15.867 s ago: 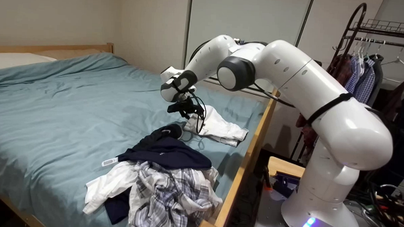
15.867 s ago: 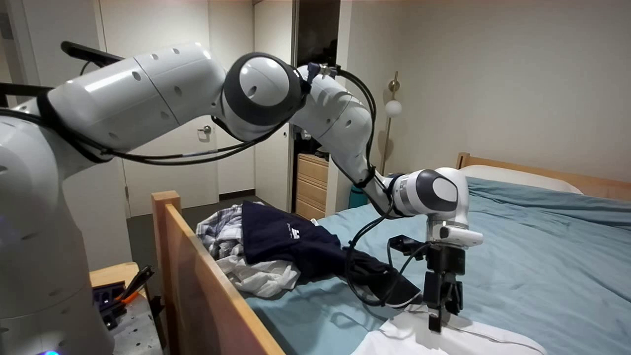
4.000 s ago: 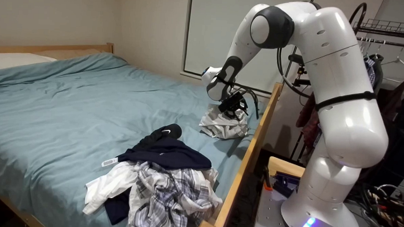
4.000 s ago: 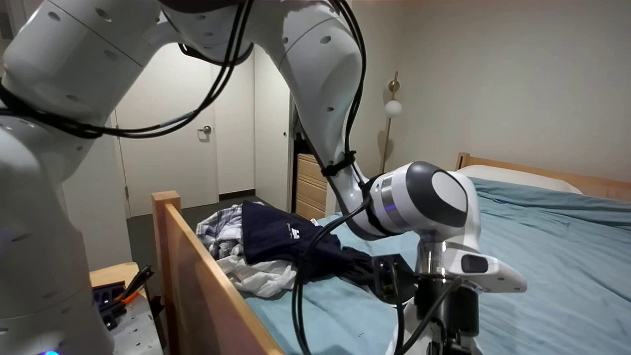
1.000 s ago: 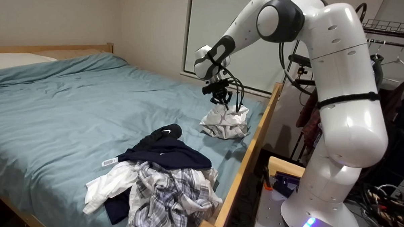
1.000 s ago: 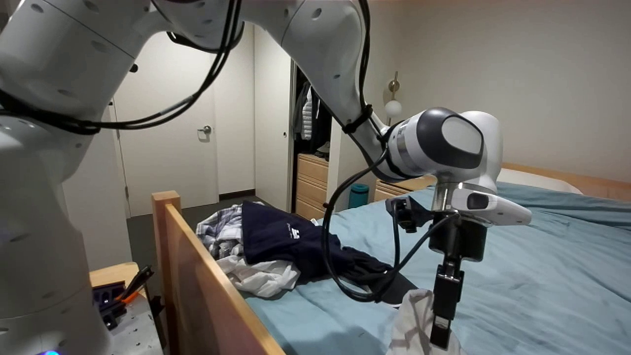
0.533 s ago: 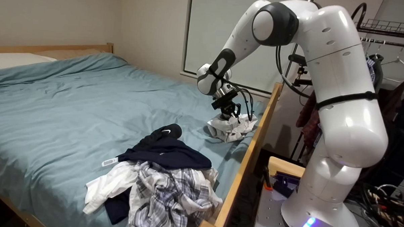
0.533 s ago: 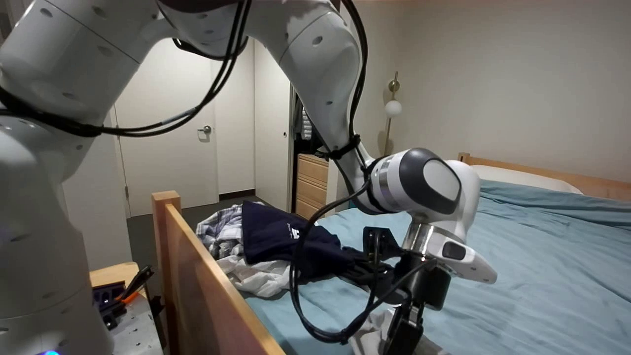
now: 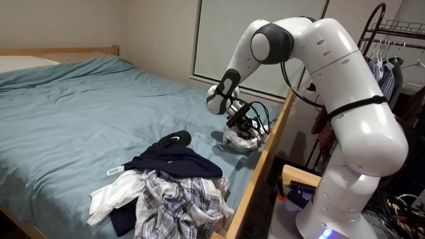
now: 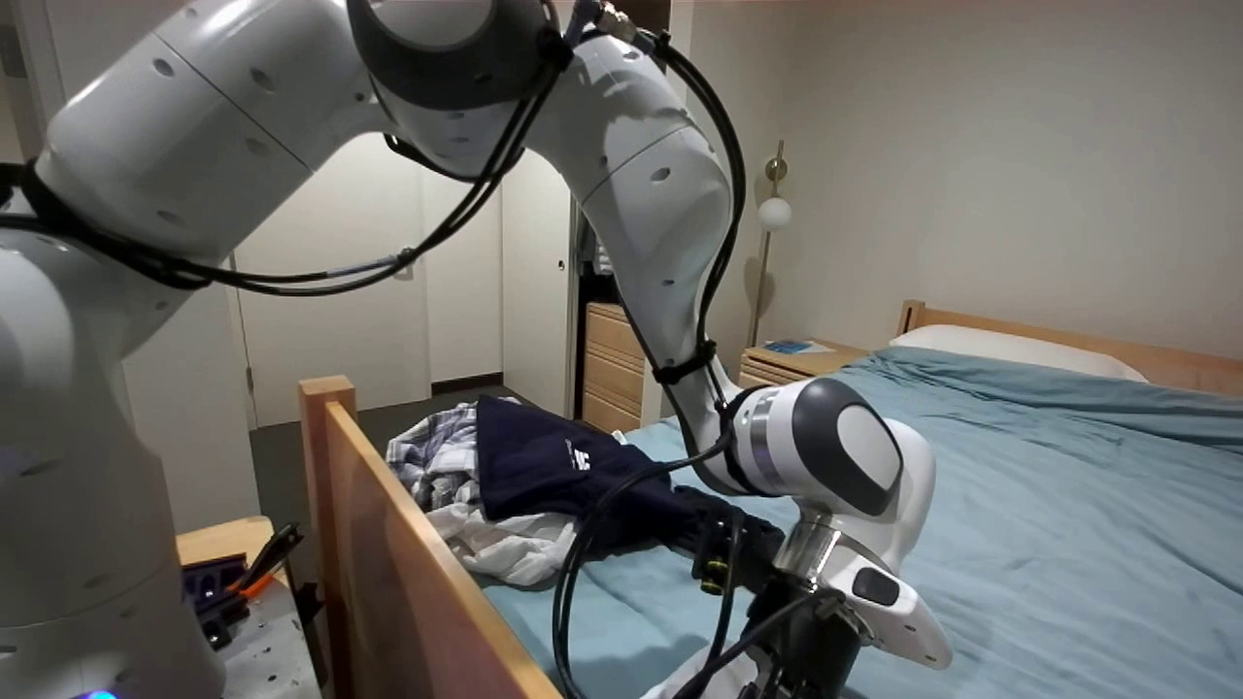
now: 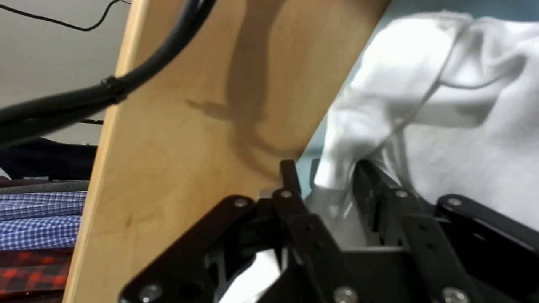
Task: Fold the white clothing on the right side of the bed
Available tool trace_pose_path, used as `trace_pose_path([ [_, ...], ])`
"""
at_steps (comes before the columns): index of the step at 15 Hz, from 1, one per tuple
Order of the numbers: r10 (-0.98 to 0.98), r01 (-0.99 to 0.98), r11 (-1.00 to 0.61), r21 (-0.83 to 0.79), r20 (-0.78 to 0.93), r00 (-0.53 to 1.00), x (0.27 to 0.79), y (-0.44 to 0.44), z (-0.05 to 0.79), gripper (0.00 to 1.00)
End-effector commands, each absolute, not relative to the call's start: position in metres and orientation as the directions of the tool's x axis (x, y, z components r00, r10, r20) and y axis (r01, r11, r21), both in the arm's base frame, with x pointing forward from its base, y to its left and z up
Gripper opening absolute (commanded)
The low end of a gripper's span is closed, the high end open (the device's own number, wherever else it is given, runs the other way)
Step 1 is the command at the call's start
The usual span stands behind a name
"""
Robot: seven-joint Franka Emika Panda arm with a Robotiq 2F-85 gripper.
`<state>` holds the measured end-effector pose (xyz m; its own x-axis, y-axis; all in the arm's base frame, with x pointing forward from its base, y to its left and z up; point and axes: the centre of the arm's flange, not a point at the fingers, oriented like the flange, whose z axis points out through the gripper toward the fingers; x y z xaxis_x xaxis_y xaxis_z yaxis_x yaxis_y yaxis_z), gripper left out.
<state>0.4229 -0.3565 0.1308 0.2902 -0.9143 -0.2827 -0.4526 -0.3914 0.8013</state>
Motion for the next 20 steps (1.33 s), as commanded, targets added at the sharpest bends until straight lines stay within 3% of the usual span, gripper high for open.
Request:
trace_pose_path([
  [1,-0.939,-0.51,-0.334,0.793,-0.234,0.251,0.439,-0.371,0.138,0.71],
  [6,-0.945,-0.69,-0.317,0.651,-0.157,0.286,0.469,-0.371,0.174,0.99],
  [11,-0.965,-0.811,-0.24,0.534,-0.041,0.258,0.483,-0.368,0.233,1.0],
  [17,-0.992,-0.87,-0.118,0.48,-0.012,0.128,0.46,-0.38,0.289,1.0],
  [20,-0.981,-0.886,-0.169,0.432,0.012,0.193,0.478,-0.38,0.304,1.0],
])
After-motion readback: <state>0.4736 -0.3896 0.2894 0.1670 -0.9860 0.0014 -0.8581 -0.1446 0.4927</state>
